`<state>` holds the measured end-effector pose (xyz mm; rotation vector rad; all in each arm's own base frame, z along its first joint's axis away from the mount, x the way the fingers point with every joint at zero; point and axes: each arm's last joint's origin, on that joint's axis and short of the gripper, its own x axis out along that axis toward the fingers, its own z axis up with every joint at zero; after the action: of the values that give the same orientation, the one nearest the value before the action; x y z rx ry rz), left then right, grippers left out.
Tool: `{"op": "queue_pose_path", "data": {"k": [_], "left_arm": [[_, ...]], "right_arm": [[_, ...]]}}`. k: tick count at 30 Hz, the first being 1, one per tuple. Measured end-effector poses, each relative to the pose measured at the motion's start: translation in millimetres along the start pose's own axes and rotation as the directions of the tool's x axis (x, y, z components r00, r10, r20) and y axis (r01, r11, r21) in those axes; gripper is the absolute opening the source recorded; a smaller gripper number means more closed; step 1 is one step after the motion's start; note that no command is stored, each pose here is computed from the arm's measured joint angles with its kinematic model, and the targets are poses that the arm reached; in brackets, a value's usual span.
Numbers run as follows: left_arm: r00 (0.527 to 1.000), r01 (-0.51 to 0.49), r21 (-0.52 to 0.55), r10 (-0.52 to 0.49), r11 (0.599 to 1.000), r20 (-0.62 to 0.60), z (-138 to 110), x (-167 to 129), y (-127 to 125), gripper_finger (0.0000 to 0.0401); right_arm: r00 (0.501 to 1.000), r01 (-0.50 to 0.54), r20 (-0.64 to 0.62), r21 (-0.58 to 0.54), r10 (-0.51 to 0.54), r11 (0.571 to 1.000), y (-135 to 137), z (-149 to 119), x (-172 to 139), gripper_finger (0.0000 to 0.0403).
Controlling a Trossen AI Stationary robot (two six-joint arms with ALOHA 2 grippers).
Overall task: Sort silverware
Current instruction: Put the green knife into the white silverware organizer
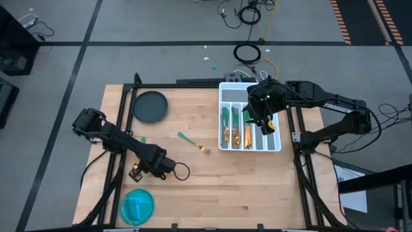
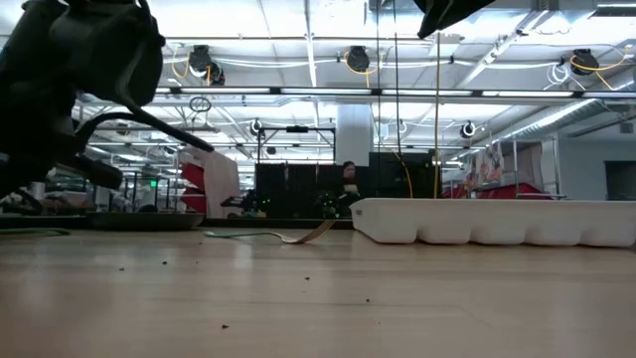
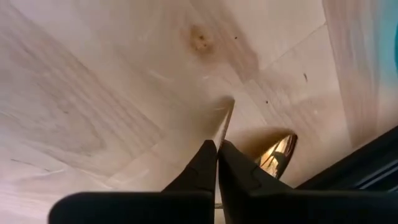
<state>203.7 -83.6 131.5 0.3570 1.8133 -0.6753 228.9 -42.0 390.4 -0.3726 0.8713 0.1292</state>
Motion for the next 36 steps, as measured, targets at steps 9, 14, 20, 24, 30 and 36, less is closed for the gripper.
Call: {"op": "queue_pose_path", "data": {"k": [9, 14, 20, 24, 30, 36], "left_arm": [[0.982, -0.15, -0.011, 0.151, 0.989, 0.115, 22.5, -26.8, 5.9, 0.0], [0.95, -0.214, -0.034, 0.216, 0.976, 0.223, 37.6, -50.0, 6.7, 0.0], [0.916, -0.271, -0.109, 0.291, 0.956, 0.276, 45.8, -73.8, 8.8, 0.0], [0.879, -0.319, -0.166, 0.356, 0.933, 0.318, 51.3, -93.6, 9.6, 0.0], [0.789, -0.468, -0.208, 0.512, 0.859, 0.339, 56.6, -125.3, 9.3, 0.0], [0.645, -0.666, -0.194, 0.687, 0.72, 0.335, 59.7, -154.1, 11.5, 0.0]], "right_arm": [[1.0, 0.007, 0.003, 0.049, -0.007, 0.999, -0.4, 0.4, 0.0, 0.0205], [1.0, 0.008, 0.005, 0.069, -0.008, 0.998, -0.5, 0.7, 0.0, 0.0205], [1.0, 0.009, -0.001, 0.124, -0.009, 0.992, -1.7, -0.7, -0.3, 0.0205], [0.999, 0.009, -0.033, 0.146, -0.005, 0.989, -3.6, -6.2, -2.3, 0.0205], [0.998, 0.032, -0.057, 0.178, -0.022, 0.984, -7.0, -15.8, -12.4, 0.0205], [0.995, 0.071, -0.082, 0.218, -0.054, 0.973, -9.4, -28.8, -28.4, 0.0205]]}}
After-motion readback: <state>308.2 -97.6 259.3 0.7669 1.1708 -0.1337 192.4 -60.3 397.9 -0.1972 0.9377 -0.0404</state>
